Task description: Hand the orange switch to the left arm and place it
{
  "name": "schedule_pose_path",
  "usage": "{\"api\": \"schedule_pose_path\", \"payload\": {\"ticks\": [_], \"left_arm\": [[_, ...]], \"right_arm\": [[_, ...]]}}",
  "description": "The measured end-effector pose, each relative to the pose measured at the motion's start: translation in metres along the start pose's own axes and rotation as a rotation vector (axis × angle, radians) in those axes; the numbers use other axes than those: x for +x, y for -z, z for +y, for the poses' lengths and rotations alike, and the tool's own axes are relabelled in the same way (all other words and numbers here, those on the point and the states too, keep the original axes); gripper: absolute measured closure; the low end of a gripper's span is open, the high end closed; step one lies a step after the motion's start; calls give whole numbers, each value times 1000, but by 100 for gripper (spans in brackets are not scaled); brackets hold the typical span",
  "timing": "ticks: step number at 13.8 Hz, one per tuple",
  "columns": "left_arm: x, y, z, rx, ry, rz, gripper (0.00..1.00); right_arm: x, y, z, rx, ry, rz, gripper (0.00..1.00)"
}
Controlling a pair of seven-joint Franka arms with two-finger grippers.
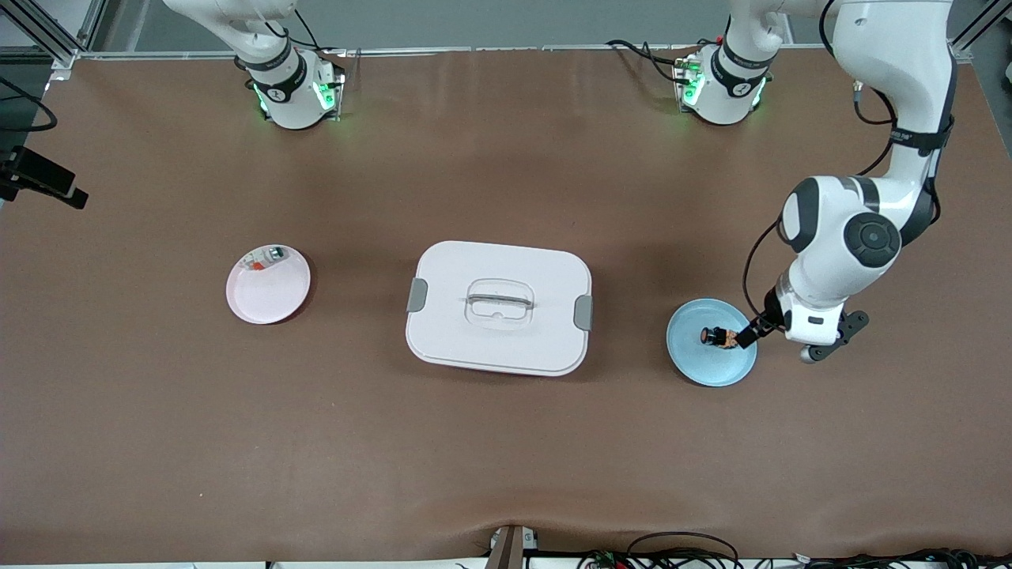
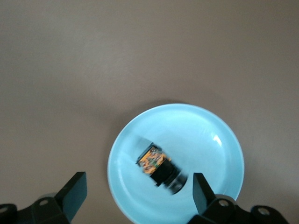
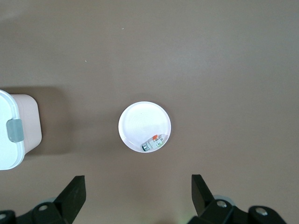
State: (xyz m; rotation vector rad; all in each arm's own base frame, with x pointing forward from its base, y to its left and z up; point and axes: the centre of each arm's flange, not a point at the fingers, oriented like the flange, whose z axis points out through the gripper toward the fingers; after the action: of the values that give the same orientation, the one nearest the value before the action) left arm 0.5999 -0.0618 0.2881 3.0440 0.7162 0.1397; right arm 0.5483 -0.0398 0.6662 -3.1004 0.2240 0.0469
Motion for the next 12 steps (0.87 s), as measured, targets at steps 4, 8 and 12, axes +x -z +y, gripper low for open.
{"api": "schedule_pose_path", "payload": {"ticks": [4,8,12], "left_arm": [[2,14,-15,-9,-300,10,0],[13,46,-29,-32,-378,60,0],[13,94,-36,-52,-368,69,0]], "right_arm": [[0,0,-1,0,2,-1,0],[-1,0,-5,1,9,-3,0],[-2,-1,-6,1,12,-8,0]]}}
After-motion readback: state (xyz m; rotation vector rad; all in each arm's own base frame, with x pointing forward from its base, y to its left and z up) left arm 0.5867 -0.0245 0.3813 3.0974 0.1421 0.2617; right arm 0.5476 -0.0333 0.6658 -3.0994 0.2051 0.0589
